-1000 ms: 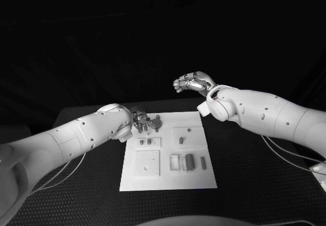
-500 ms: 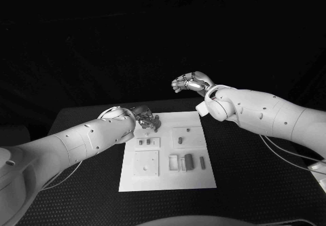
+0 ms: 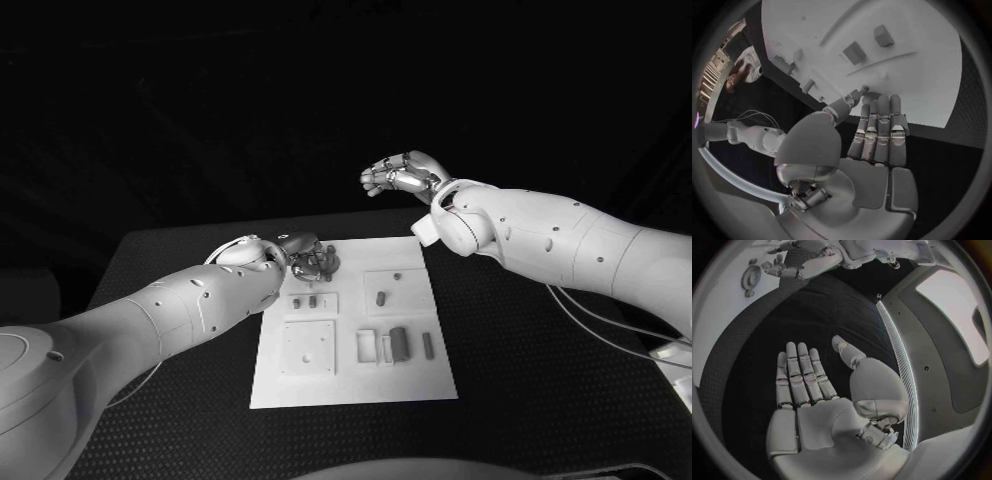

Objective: Assemble the parts on the task board

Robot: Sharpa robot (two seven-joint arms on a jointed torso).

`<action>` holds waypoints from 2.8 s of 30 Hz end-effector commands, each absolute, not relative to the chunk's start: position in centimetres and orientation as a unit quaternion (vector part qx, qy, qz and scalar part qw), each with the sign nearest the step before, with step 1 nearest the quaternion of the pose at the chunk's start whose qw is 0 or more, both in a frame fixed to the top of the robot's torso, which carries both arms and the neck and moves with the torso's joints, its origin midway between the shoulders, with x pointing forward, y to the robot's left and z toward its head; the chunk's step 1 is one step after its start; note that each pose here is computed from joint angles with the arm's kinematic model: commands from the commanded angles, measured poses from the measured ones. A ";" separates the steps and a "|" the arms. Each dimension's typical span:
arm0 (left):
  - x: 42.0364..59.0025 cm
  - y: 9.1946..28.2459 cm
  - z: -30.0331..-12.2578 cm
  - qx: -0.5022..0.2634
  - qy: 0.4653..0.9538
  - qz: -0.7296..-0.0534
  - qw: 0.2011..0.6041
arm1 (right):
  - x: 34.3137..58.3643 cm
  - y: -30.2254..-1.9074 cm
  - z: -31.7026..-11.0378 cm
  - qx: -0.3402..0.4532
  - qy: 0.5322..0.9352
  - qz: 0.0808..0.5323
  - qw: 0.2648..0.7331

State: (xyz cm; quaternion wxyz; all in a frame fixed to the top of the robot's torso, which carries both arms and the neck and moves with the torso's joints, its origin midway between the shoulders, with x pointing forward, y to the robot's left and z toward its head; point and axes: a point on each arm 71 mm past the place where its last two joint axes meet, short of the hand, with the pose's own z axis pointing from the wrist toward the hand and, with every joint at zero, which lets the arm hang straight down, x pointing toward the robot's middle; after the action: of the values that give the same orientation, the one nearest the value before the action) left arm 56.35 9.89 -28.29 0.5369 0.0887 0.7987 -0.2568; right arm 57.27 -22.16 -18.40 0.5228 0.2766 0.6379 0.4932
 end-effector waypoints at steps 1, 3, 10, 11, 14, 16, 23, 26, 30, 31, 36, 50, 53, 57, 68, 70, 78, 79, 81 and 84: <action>56.1 9.7 -28.5 0.111 0.789 -0.265 0.543 | 57.3 -21.9 -18.2 0.272 0.639 0.496 0.521; 56.0 9.7 -28.8 0.111 0.789 -0.266 0.542 | 57.3 -21.9 -18.2 0.271 0.638 0.497 0.521; 55.6 8.9 -28.9 0.115 0.789 -0.275 0.538 | 57.2 -21.7 -18.1 0.270 0.638 0.499 0.521; 55.6 8.8 -28.9 0.115 0.789 -0.275 0.538 | 57.2 -21.6 -18.1 0.270 0.638 0.499 0.520; 55.6 8.7 -28.9 0.115 0.788 -0.275 0.539 | 57.2 -21.5 -18.1 0.269 0.638 0.500 0.520; 55.7 8.8 -29.0 0.114 0.788 -0.274 0.540 | 57.2 -21.4 -18.1 0.269 0.638 0.501 0.519; 55.7 8.7 -29.0 0.114 0.789 -0.274 0.538 | 57.2 -21.4 -18.1 0.268 0.638 0.501 0.519; 55.6 8.6 -29.1 0.115 0.792 -0.274 0.534 | 57.2 -21.3 -18.1 0.268 0.638 0.502 0.518; 55.6 8.4 -29.2 0.116 0.796 -0.272 0.528 | 57.2 -21.2 -18.0 0.268 0.638 0.502 0.518; 55.6 8.4 -29.2 0.116 0.798 -0.271 0.526 | 57.2 -21.2 -18.0 0.267 0.638 0.503 0.518; 55.5 8.7 -29.8 0.114 0.806 -0.266 0.515 | 57.1 -21.1 -18.0 0.267 0.638 0.504 0.517; 55.5 9.3 -30.4 0.116 0.822 -0.260 0.493 | 57.1 -20.9 -17.9 0.265 0.638 0.506 0.516; 55.4 9.3 -30.5 0.118 0.822 -0.262 0.491 | 57.1 -20.9 -17.9 0.265 0.639 0.507 0.515; 55.5 9.4 -30.4 0.118 0.819 -0.265 0.496 | 57.1 -20.9 -17.9 0.265 0.638 0.506 0.516; 55.7 9.2 -30.1 0.115 0.807 -0.266 0.515 | 57.1 -20.7 -17.9 0.264 0.641 0.509 0.511; 55.7 9.2 -30.1 0.114 0.807 -0.264 0.516 | 57.1 -20.6 -17.9 0.263 0.641 0.509 0.511; 56.0 9.7 -30.5 0.099 0.812 -0.242 0.522 | 57.0 -20.5 -17.9 0.263 0.641 0.511 0.509; 55.9 9.7 -30.6 0.099 0.814 -0.241 0.520 | 57.0 -20.5 -17.9 0.263 0.641 0.511 0.509; 55.9 9.8 -30.7 0.098 0.815 -0.239 0.519 | 57.0 -20.5 -17.9 0.262 0.641 0.512 0.508; 55.8 9.8 -30.9 0.098 0.817 -0.239 0.516 | 57.0 -20.4 -17.8 0.261 0.641 0.513 0.508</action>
State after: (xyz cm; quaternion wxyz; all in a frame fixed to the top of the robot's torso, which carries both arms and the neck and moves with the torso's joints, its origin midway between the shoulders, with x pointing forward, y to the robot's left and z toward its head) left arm 55.98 9.63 -30.40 0.5198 0.1006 0.8110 -0.2491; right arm 57.07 -20.65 -17.89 0.5133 0.2680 0.6394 0.5059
